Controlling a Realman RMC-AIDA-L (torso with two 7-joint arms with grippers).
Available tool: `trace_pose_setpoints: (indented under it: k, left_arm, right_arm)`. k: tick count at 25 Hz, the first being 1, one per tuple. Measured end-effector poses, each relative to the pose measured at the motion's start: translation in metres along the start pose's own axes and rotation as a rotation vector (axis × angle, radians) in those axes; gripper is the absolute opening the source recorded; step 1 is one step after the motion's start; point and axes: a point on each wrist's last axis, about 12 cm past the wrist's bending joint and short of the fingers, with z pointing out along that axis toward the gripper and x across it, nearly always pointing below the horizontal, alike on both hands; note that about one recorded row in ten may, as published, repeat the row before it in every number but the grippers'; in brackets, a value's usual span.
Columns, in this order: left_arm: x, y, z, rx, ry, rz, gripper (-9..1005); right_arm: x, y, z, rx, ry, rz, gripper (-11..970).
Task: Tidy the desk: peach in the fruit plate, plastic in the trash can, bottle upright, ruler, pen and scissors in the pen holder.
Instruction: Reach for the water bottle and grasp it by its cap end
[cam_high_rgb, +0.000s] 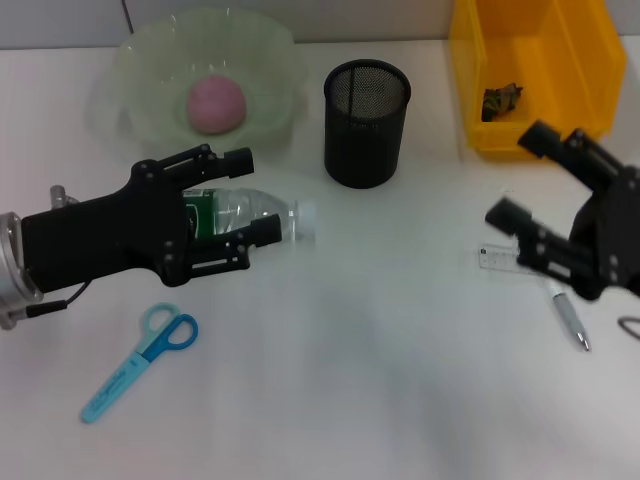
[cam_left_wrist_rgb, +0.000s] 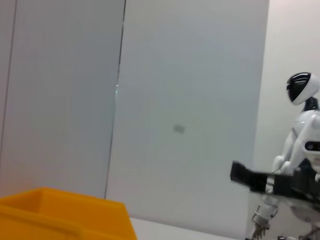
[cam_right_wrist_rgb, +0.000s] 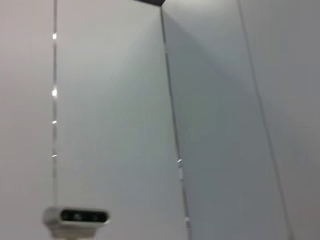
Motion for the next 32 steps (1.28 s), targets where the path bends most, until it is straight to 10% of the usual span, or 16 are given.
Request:
trace_pose_setpoints:
  k: [25,32]
  left_arm:
    - [0.006,-0.017,-0.013,0.062,0.001,-0.056,799]
    - [-0.017,0.004,-0.004,0.033,0.07,-0.068,799]
  right_arm:
    - [-0.019,-0.018,-0.007,-0.191,0.317,0.148,823]
    - [-0.006,-0.011,-0.015,-0.145,0.333,0.195,824]
